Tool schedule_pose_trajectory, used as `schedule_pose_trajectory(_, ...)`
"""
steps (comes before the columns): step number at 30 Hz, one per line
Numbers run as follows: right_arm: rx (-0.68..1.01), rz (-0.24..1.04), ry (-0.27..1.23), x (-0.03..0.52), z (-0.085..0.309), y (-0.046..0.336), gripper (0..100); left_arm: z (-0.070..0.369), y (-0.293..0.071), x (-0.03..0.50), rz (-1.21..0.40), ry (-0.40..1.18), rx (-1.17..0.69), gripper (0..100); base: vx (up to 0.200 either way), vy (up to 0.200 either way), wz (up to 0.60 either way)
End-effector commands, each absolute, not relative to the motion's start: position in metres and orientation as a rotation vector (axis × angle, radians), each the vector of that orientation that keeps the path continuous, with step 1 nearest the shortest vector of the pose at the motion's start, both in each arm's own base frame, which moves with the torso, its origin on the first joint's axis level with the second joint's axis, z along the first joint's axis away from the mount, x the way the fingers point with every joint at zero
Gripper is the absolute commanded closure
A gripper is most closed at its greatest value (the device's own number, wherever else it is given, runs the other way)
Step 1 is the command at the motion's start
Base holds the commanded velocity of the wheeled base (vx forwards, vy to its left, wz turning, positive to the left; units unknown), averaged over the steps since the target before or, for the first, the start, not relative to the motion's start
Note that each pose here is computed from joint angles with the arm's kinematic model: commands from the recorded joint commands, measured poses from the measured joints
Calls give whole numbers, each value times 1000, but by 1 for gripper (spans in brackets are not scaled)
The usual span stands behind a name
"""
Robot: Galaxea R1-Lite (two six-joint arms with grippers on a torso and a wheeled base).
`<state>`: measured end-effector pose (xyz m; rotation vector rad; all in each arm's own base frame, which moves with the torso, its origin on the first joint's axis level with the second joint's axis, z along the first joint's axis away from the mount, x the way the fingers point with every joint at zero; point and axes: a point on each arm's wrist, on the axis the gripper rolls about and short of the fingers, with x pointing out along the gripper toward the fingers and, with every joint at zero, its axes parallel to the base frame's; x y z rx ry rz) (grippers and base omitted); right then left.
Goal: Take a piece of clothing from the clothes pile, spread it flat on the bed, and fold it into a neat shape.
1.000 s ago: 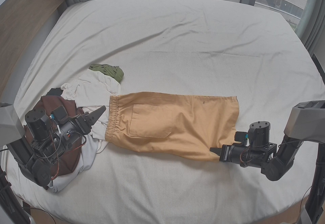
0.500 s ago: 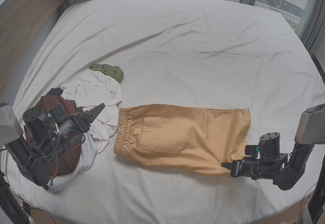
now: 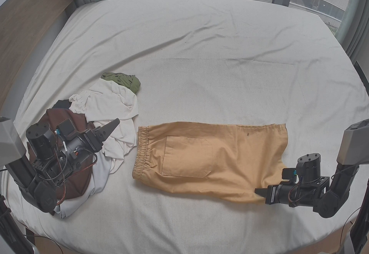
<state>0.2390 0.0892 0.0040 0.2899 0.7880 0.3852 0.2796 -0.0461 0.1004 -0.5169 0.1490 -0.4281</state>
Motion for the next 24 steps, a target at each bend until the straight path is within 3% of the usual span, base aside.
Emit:
schedule_pose_trajectory(1,278,390,808,232,2,91,0,101,-47,279,-431,148,-517,0,0,0,0)
schedule_pose_trajectory(6,237,460,937,199,-7,97,0,95,-49,278,-432,175,-518,0,0,0,0)
schedule_pose_trajectory(11,241,568,968,188,-6,110,0,87,-52,274,-437,214,-518,0,0,0,0)
schedule_pose_trajectory(24,323,802,813,182,20,134,0,57,-57,275,-422,337,-524,0,0,0,0)
